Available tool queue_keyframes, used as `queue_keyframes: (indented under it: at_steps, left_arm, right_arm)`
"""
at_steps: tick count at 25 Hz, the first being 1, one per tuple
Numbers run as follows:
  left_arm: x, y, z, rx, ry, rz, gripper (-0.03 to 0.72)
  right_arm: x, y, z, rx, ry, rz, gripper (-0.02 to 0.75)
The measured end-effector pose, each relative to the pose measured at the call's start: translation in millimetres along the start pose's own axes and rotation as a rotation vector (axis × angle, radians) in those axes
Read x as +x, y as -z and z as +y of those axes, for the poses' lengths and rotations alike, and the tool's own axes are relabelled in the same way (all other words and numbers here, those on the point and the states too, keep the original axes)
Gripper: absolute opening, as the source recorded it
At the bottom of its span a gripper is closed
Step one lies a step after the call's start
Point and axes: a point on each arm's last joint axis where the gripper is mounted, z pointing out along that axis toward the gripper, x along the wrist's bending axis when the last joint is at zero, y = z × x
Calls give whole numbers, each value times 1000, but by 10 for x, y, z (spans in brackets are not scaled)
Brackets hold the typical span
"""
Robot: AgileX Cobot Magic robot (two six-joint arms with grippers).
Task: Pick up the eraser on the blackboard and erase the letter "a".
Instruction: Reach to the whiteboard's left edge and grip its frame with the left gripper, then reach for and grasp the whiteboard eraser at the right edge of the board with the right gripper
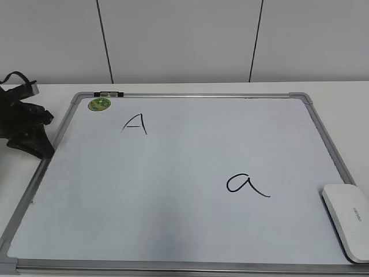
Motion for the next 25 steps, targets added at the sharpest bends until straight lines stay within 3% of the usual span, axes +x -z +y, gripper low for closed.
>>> queue_keyframes:
  at_steps: [12,19,25]
  left_arm:
    - [0,-5,-3,7,0,-3,71]
    - [0,-5,-3,7,0,-3,71]
    - [-1,-3,-1,6,0,-2,70]
  right_arm:
    - [18,26,32,-10,-10,21,586]
    - [8,-105,680,36,4,37,587]
    - [25,-584,935,235,17,60,586]
